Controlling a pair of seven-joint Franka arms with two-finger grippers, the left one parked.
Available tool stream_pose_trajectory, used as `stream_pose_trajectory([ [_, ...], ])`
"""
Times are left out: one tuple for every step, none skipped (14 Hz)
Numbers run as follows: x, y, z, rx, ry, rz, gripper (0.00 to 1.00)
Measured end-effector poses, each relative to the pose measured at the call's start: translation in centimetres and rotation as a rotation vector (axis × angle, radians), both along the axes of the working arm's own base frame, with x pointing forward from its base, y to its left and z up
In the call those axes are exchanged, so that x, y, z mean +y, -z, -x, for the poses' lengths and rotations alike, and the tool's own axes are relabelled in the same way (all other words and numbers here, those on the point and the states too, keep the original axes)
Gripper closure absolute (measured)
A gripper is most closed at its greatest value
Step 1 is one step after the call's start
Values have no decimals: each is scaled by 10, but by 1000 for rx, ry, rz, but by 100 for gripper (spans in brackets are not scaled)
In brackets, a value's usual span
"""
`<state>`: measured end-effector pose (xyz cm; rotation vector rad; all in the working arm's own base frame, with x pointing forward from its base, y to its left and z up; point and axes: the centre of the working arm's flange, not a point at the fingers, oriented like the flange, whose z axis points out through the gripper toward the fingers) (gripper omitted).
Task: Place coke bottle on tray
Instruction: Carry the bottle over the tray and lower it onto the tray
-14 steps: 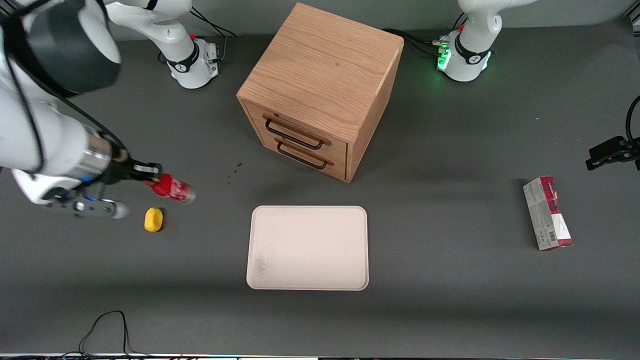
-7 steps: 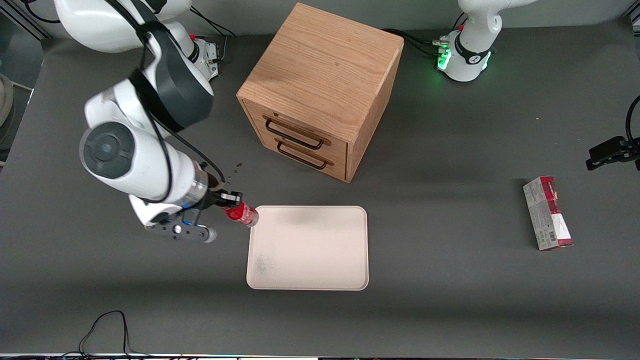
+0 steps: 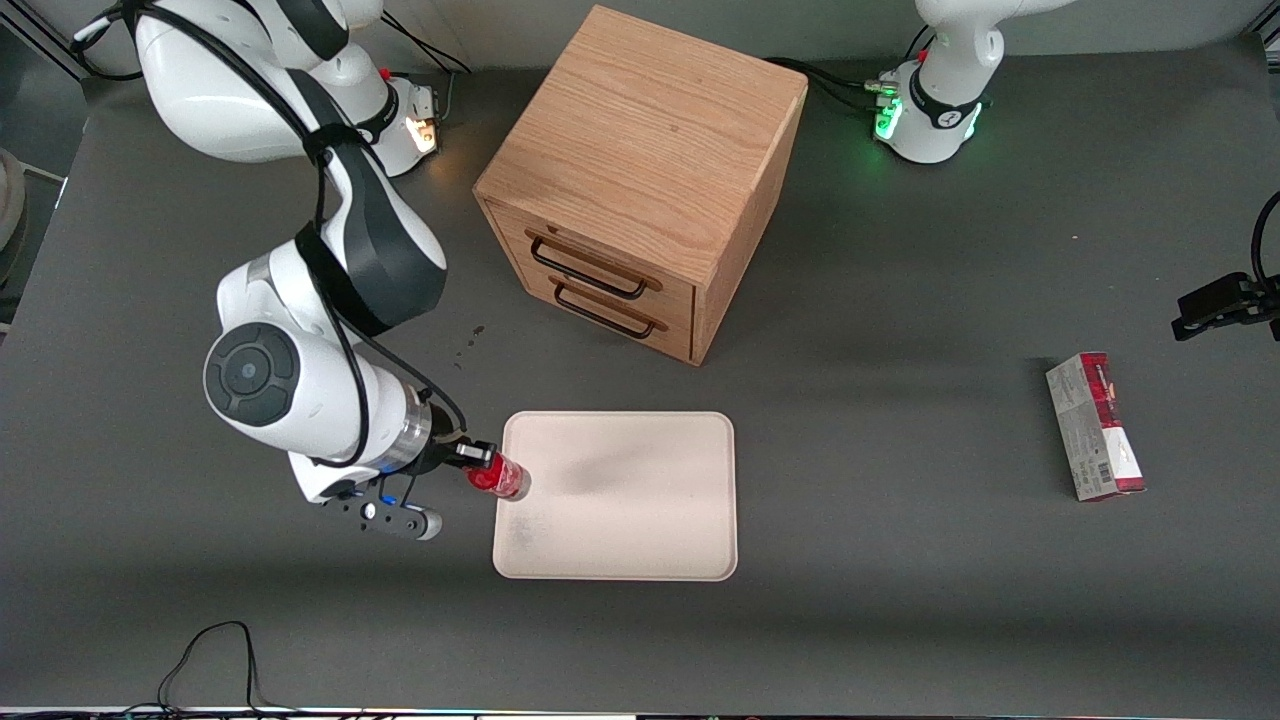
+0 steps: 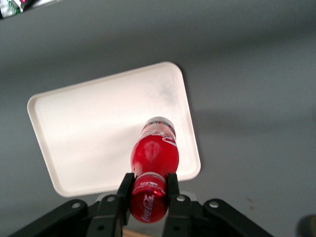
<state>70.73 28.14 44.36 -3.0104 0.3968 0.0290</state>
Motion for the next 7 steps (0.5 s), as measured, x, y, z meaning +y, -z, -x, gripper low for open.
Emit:
stream_pose_trajectory([
  [-2, 10, -6, -13, 6, 3, 69],
  [-3, 22, -11, -25, 10, 6, 69],
  [-3, 34, -16, -34, 13, 9, 69],
  [-3, 46, -20, -42, 15, 10, 69],
  [-4, 57, -24, -50, 19, 10, 69],
  [-5, 66, -27, -55, 22, 10, 69],
  [-5, 74, -30, -59, 25, 9, 69],
])
